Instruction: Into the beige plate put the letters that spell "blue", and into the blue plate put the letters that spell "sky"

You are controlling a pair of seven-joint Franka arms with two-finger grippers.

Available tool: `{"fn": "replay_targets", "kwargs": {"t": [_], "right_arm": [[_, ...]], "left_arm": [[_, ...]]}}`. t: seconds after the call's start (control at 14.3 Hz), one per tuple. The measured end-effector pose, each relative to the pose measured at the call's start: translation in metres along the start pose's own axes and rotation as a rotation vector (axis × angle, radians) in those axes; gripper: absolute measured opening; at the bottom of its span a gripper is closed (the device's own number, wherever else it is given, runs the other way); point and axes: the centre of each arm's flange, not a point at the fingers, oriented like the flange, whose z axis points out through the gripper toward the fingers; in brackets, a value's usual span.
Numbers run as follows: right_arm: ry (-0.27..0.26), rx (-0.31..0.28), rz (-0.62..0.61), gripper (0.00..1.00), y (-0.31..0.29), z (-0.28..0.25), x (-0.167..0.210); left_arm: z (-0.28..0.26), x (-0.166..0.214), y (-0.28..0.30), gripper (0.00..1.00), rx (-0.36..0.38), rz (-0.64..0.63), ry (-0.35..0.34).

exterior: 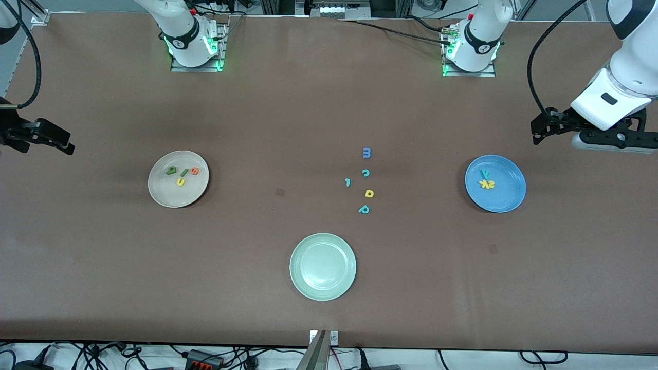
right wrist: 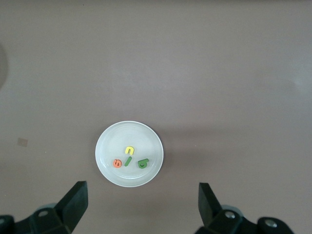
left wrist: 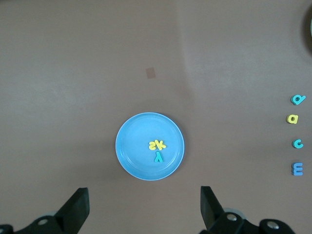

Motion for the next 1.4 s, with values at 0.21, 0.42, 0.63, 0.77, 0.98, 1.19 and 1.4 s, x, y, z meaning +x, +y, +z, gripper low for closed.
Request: {"fn": "replay_targets", "kwargs": {"t": [0.21, 0.42, 0.63, 0.77, 0.98, 1.19, 1.4], "right_arm": [[0.000, -0.001, 0.000, 1.00, -0.0001, 0.0002, -0.0001], [0.003, -0.003, 0.001, 1.00, 0.0013, -0.0004, 0.0001], [0.010, -0.003, 0.002, 1.00, 0.0020, -0.0036, -0.0008], [0.013, -0.003, 0.002, 1.00, 0.0022, -0.0056, -0.0016], [0.012, -0.003, 0.006, 1.00, 0.0044, -0.0051, -0.0015], [0.011, 0.000, 0.009, 1.00, 0.0071, -0.0042, -0.0013], [0.011, 0.002, 0.010, 1.00, 0.0076, -0.0041, -0.0013]], "left_arm": [[0.0002, -0.0002, 0.0000, 1.00, 0.000, 0.000, -0.002], [0.0002, -0.0003, 0.0002, 1.00, 0.000, 0.000, -0.002], [0.0002, -0.0003, 0.0003, 1.00, 0.000, 0.000, -0.003], [0.0002, -0.0003, 0.0003, 1.00, 0.000, 0.001, -0.003], [0.0004, -0.0004, -0.0003, 1.00, 0.000, -0.001, -0.004], [0.0009, -0.0010, -0.0003, 1.00, 0.000, -0.001, -0.010], [0.0019, -0.0023, -0.0003, 1.00, 0.000, -0.001, -0.022]]}}
